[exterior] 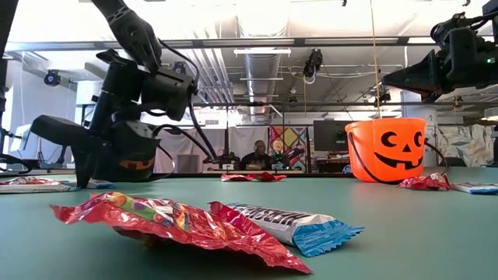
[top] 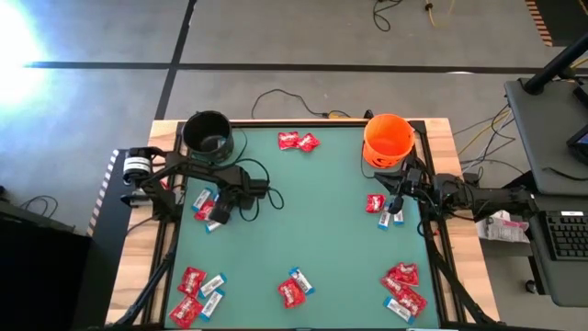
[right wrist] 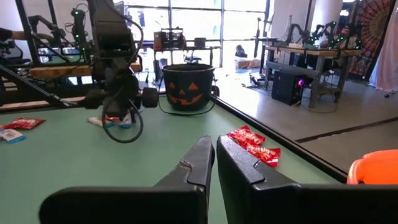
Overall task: Sort candy by brand, put in halloween buckets
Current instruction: Put the white chocolate into the black bucket
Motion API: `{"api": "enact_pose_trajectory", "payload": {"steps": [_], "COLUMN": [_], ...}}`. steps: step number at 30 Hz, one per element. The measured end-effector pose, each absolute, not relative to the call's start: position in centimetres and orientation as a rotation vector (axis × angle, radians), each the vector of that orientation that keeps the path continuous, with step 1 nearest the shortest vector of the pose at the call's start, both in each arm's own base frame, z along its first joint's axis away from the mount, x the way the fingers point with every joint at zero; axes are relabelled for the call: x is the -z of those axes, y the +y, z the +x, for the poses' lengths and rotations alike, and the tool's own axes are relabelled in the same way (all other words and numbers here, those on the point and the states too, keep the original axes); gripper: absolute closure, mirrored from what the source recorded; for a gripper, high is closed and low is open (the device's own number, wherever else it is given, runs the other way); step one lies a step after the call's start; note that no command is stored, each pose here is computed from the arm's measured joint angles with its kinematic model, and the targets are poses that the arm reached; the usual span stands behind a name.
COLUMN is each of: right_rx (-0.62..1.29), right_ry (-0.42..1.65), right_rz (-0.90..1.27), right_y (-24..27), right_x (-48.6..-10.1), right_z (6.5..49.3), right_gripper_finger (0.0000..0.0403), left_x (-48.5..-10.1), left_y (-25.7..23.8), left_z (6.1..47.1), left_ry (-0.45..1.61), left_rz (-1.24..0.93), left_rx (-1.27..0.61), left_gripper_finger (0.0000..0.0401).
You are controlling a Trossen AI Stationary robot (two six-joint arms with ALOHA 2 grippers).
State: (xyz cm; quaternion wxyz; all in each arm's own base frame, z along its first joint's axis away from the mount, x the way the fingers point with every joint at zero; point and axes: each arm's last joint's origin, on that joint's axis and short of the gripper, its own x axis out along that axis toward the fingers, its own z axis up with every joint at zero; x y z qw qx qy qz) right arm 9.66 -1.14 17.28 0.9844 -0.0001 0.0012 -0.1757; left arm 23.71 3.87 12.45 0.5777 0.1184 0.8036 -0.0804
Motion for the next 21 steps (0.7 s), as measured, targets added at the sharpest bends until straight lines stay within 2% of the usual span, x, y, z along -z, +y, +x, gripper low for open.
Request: {"api": "enact_pose_trajectory", "payload": {"steps": [6, 11, 17, 21], "right_rx": [0.354, 0.353, 0.353, 0.353], "right_ry": [0.002, 0.002, 0.002, 0.002], "right_rz": [0.000, 0.000, 0.000, 0.000], "right_y": [-1.1, -1.1, -1.1, -1.1], "right_x": [-17.3, -17.3, -17.3, -17.3], "right_z": [9.7, 9.7, 9.7, 9.7], "right_gripper_finger": [0.0385, 0.0385, 0.0385, 0.0385], "left_x": [-13.6, -16.8, -23.0, -27.8], "left_y": [3.9, 4.2, 5.3, 7.4], "left_z": [24.2, 25.3, 26.2, 25.4], "left_ry": [1.878, 1.859, 1.727, 1.590], "left_rz": [0.194, 0.150, 0.131, 0.105], "left_rx": [0.132, 0.076, -0.004, -0.124], "left_gripper_finger": [0.0306, 0.0308, 0.0308, 0.0308]}}
